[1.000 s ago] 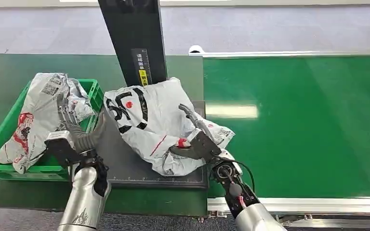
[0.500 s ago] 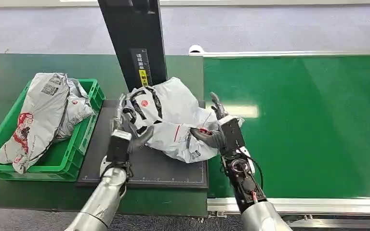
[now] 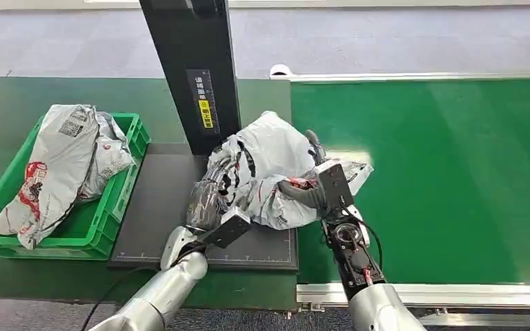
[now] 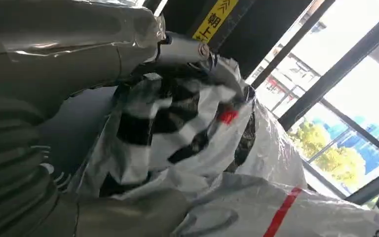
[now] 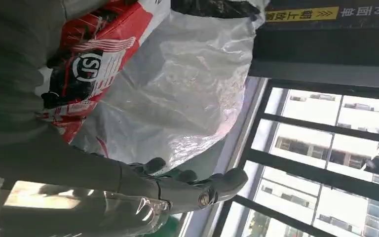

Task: Moved the parcel from conveyor to table for the left to box.

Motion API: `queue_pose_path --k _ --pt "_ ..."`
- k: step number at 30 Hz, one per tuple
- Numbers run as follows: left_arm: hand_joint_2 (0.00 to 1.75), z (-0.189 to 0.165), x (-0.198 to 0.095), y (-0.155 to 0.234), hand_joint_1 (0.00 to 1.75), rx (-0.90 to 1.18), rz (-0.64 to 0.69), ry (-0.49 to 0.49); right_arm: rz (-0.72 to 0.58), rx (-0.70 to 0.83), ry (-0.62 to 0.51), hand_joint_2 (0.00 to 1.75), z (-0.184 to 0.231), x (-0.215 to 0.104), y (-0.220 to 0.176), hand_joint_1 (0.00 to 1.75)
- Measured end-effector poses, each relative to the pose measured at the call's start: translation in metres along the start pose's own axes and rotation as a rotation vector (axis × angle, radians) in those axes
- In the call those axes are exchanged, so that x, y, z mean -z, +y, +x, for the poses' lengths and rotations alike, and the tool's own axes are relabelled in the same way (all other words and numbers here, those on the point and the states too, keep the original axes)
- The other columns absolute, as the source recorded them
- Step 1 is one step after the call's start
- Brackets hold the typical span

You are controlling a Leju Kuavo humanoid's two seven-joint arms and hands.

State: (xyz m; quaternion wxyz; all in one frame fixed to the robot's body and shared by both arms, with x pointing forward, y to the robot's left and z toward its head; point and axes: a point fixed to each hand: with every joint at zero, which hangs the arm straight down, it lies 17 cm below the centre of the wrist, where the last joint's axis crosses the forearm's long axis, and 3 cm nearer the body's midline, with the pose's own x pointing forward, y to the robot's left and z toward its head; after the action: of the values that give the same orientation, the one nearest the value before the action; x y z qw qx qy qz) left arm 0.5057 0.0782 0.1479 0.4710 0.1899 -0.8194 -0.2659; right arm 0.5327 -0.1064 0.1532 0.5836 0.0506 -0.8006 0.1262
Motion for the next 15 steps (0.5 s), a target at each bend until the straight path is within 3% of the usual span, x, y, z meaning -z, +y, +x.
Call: queue_pose_path --k 10,15 --pt "1.75 0.001 0.003 0.009 1.75 -0.028 0.026 -0.03 0.009 -0.008 0.009 1.75 -0.003 -0.001 0.002 0.0" --pt "1.75 0.001 0.005 0.038 1.75 -0.091 0.164 -0.015 0.012 -0.009 0.012 1.75 -0.004 -0.001 0.002 0.0"
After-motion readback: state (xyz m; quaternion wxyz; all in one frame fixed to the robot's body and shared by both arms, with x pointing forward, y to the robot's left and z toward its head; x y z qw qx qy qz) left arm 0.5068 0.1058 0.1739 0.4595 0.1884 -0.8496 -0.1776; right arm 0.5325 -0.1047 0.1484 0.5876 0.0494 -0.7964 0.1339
